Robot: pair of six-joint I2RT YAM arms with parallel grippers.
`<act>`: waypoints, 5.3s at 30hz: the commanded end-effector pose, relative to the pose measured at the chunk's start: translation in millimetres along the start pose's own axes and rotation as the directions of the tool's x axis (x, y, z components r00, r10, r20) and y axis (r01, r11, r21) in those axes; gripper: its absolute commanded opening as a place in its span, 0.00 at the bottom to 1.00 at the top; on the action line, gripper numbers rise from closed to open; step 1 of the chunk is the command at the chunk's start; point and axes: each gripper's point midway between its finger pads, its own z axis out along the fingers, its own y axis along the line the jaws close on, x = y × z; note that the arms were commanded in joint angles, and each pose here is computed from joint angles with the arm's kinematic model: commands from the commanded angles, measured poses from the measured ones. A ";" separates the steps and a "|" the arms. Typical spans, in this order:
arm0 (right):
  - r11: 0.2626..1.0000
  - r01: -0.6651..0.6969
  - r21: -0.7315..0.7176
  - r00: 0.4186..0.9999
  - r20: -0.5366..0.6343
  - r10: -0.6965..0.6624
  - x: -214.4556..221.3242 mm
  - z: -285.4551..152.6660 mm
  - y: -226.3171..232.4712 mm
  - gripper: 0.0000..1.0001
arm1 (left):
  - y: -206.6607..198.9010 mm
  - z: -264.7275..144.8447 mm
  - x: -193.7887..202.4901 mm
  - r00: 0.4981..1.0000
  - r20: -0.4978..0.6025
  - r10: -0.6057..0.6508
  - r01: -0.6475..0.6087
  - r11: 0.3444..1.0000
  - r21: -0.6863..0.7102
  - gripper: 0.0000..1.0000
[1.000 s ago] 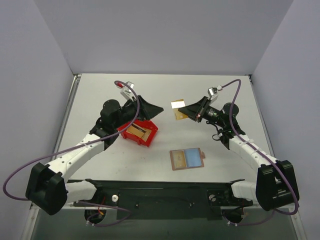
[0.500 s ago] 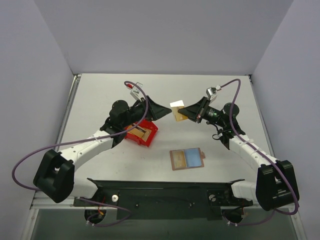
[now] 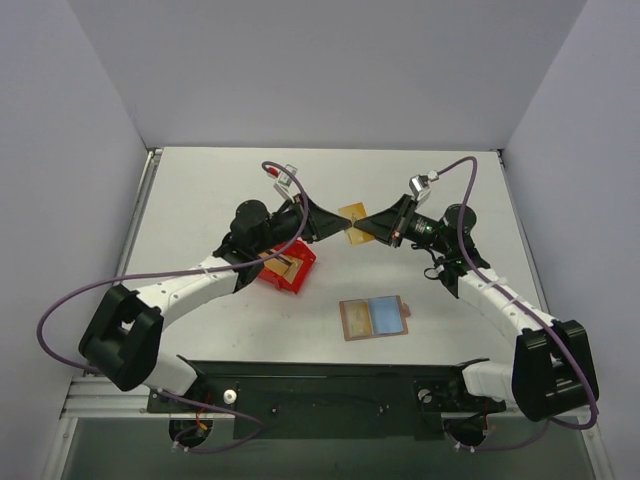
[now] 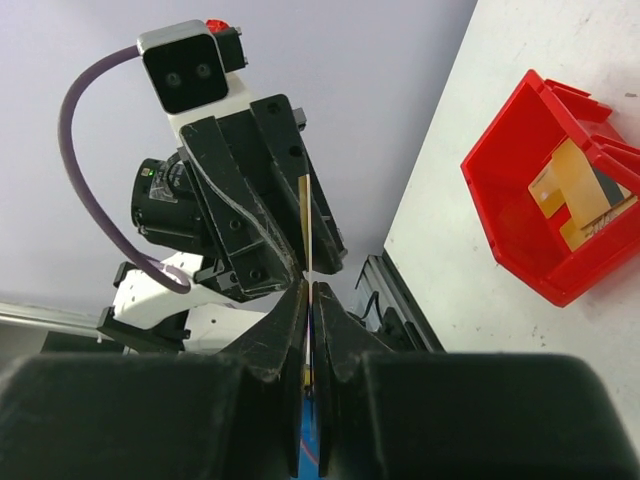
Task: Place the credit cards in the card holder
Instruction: Insert the credit card into the card holder.
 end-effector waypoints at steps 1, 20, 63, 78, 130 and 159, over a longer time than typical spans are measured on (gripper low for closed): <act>0.991 0.129 -0.043 0.991 -0.025 -0.130 0.9 2.9 24.2 0.00 | -34.8 7.5 -15.2 0.999 0.031 0.040 -0.044 0.993 0.111 0.22; 0.824 0.433 0.365 0.854 0.124 -0.504 -28.6 -48.4 21.2 0.46 | -7.8 -9.9 -24.7 0.939 0.003 -0.344 0.342 0.934 0.106 0.00; 0.910 0.289 0.299 0.938 0.104 -0.332 -21.6 -39.2 31.9 0.47 | -41.2 -23.5 -9.6 0.934 -0.169 -0.316 0.342 0.926 0.161 0.00; 0.969 0.227 0.098 0.974 -0.021 -0.226 -4.1 -22.8 48.6 0.46 | -42.6 -19.7 0.1 0.975 -0.219 -0.037 0.086 0.972 0.221 0.00; 0.921 0.345 0.182 0.938 -0.041 -0.344 2.8 -23.2 41.4 0.25 | -71.2 -4.8 13.1 0.933 -0.344 -0.106 0.231 0.909 0.348 0.00; 0.534 0.225 0.815 0.951 -0.064 -0.303 -18.0 -108.4 -77.2 0.00 | 22.9 -7.2 23.6 0.964 -0.258 -0.063 0.076 0.996 0.042 0.69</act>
